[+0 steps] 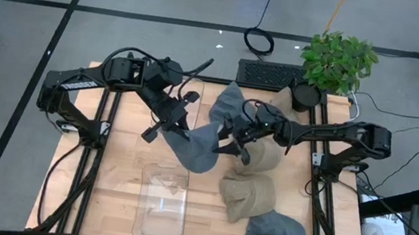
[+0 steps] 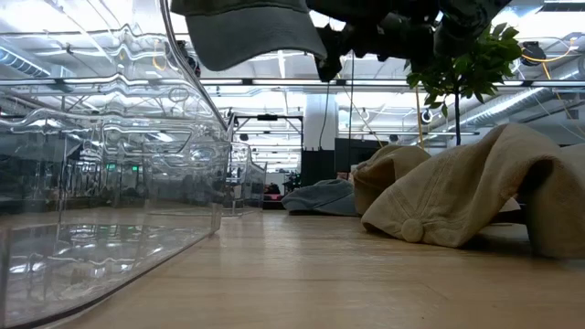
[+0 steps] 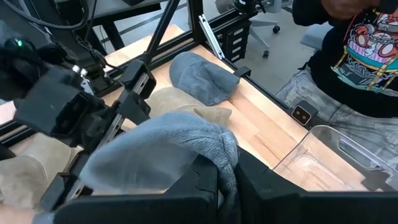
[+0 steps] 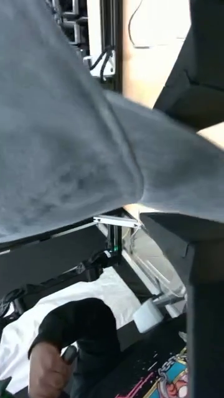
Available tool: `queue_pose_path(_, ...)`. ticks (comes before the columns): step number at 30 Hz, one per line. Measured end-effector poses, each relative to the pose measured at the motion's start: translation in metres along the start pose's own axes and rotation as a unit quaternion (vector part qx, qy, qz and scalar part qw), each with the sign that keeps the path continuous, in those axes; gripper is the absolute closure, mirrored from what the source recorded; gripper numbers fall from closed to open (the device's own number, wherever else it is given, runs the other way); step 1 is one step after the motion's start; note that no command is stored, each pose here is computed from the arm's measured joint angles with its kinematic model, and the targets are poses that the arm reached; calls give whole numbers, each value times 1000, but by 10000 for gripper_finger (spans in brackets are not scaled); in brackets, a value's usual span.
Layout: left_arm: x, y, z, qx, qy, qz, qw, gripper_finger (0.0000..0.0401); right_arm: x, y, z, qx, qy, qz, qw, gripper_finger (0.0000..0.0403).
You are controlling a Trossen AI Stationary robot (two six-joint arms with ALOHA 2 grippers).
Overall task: Stack caps by color
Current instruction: Put the top right blue cap into the top transparent bin
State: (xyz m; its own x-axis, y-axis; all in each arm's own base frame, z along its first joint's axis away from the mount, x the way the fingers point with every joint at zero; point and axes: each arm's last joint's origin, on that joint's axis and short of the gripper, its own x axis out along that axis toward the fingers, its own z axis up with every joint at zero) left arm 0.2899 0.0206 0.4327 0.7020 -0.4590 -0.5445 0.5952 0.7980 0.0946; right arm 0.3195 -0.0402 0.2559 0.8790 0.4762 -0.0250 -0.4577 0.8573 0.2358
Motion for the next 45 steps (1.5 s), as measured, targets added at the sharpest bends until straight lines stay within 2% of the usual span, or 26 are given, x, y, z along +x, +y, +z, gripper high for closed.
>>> queue_pose_path(7, 0, 1, 0, -10, 8, 15, 1000, 385, 0, 0, 0, -33, 2, 4, 999, 382)
queue_pose_path(8, 0, 1, 0, -11, 9, 18, 1000, 385, 0, 0, 0, -39, 3, 4, 999, 391)
queue_pose_path(12, 0, 5, 2, -14, 7, 54, 998, 383, 0, 0, -2, -46, 12, 2, 999, 397)
queue_pose_path(14, 0, 8, 5, -43, 4, 95, 995, 362, 0, 0, -2, -50, 13, 2, 999, 399)
queue_pose_path(18, -6, 14, 8, -89, 9, 202, 975, 281, 0, -1, -4, -44, 22, 0, 999, 400)
queue_pose_path(24, -24, 10, 13, -80, 10, 290, 954, 148, -2, -4, -6, -44, 27, -22, 998, 401)
queue_pose_path(28, -43, 1, 11, -107, 21, 330, 938, 96, -7, -9, 2, -47, 12, -58, 997, 402)
queue_pose_path(32, -57, -11, 4, -148, 36, 318, 936, 80, -9, -15, 15, -37, 1, -66, 997, 402)
queue_pose_path(38, -71, -25, -2, -159, 34, 319, 934, 91, -9, -22, 47, -50, 16, -79, 995, 402)
queue_pose_path(40, -74, -31, -5, -156, 33, 312, 937, 98, -11, -25, 61, -54, 15, -61, 997, 402)
queue_pose_path(45, -83, -43, -14, -139, 13, 312, 940, 114, -17, -41, 89, -33, 6, 41, 999, 402)
